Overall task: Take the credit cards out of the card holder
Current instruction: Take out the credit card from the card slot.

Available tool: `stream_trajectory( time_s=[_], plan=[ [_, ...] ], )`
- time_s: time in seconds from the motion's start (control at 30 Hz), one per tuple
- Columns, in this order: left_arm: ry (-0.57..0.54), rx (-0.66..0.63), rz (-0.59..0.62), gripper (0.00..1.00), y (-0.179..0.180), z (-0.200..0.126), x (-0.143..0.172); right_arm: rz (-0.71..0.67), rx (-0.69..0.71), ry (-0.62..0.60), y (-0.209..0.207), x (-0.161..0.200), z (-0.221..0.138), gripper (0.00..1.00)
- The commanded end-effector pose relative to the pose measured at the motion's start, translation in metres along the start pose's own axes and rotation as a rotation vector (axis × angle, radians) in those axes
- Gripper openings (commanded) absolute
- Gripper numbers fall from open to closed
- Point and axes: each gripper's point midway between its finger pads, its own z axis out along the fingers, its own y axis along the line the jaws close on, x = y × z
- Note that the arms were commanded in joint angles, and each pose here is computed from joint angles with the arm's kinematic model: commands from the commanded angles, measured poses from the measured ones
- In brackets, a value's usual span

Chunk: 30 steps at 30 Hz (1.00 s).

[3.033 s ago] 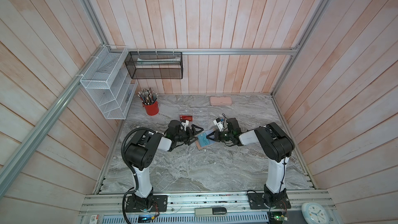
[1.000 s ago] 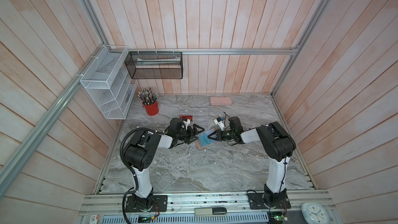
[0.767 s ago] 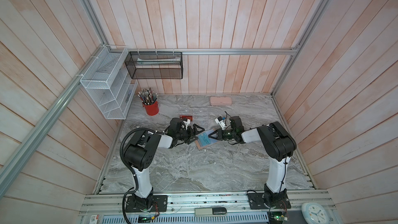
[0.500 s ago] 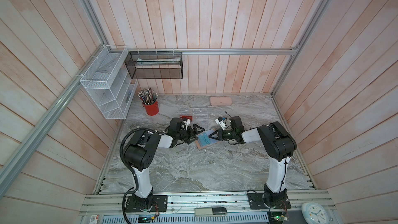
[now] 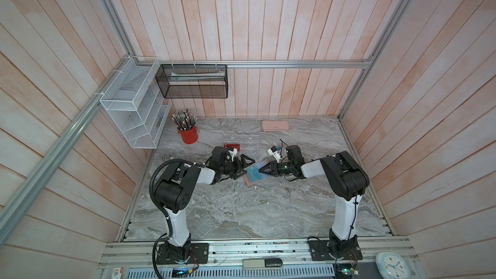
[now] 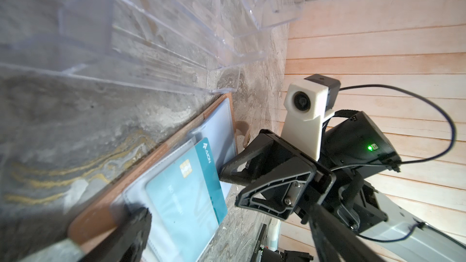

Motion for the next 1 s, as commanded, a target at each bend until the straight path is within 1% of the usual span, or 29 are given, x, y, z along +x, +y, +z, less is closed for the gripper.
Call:
stream_trajectory(
  time_s=[0.0,0.5,0.63,0.73,0.97],
  plan=[
    [0.053,-0.219,-0.139,1.00,0.073,0.002,0.032,0.014,-0.035,0.031,-0.001,0.002,0.005,0.31],
    [0.053,-0.221,-0.141,1.00,0.074,0.001,0.032,0.023,-0.076,0.062,0.000,0.004,0.014,0.26],
    [0.056,-0.222,-0.140,1.00,0.074,0.002,0.033,0.020,-0.077,0.063,0.000,0.003,0.016,0.23],
    [0.055,-0.222,-0.141,1.00,0.074,0.001,0.033,0.024,-0.079,0.062,-0.001,0.003,0.017,0.19],
    [0.056,-0.228,-0.141,1.00,0.076,0.000,0.034,0.033,-0.082,0.050,-0.003,0.003,0.017,0.04]
  ],
)
